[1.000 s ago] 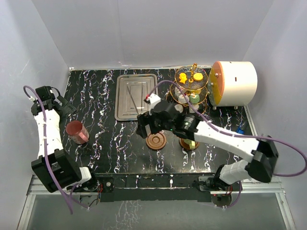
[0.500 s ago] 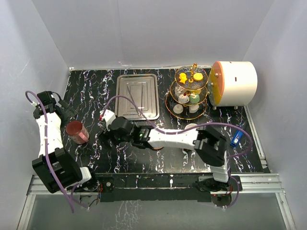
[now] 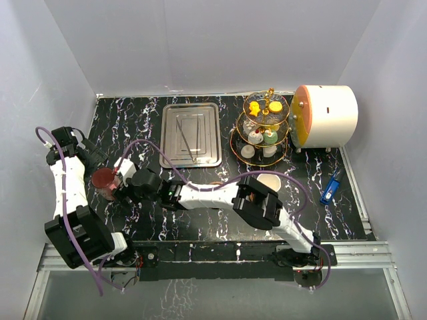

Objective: Serve the afternoon tea
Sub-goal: Pick up the cup at the center of the board.

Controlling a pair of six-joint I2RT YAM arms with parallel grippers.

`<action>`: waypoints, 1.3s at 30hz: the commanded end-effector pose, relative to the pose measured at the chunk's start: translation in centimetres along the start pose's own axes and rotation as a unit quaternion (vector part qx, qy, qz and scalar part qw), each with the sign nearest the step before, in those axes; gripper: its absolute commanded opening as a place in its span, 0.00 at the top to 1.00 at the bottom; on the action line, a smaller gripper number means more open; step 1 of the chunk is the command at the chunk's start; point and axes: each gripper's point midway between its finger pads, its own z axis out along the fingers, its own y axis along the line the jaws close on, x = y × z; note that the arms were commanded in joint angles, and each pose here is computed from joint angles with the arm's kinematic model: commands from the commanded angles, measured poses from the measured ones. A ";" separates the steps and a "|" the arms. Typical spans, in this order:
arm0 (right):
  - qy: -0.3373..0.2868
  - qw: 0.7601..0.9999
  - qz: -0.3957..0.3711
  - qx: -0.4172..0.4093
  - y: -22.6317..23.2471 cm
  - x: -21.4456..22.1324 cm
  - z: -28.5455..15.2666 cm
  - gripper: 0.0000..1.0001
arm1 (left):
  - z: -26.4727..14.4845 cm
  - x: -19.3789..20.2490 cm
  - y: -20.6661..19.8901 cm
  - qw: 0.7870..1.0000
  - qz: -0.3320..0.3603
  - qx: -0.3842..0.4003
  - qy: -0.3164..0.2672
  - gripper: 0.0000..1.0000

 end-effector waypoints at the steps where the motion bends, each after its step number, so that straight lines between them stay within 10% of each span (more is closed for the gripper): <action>1: -0.075 0.997 -0.009 -0.011 0.6 -4.8 1.2 0.25 | -0.8 -0.4 -0.1 1.000 -0.009 0.006 -0.002 0.01; 11: -0.064 0.998 -0.007 -0.028 1.4 -3.6 4.8 0.33 | -1.2 -0.6 -0.5 1.000 -0.009 0.017 -0.005 0.01; 25: -0.060 0.998 -0.010 0.001 0.3 -4.0 3.5 0.84 | -1.6 -0.6 -0.9 0.999 -0.009 0.030 -0.008 0.01; 39: -0.054 0.998 -0.009 0.029 -0.8 -4.5 -0.2 0.96 | -2.5 -0.7 -2.0 0.998 0.001 0.067 -0.012 0.01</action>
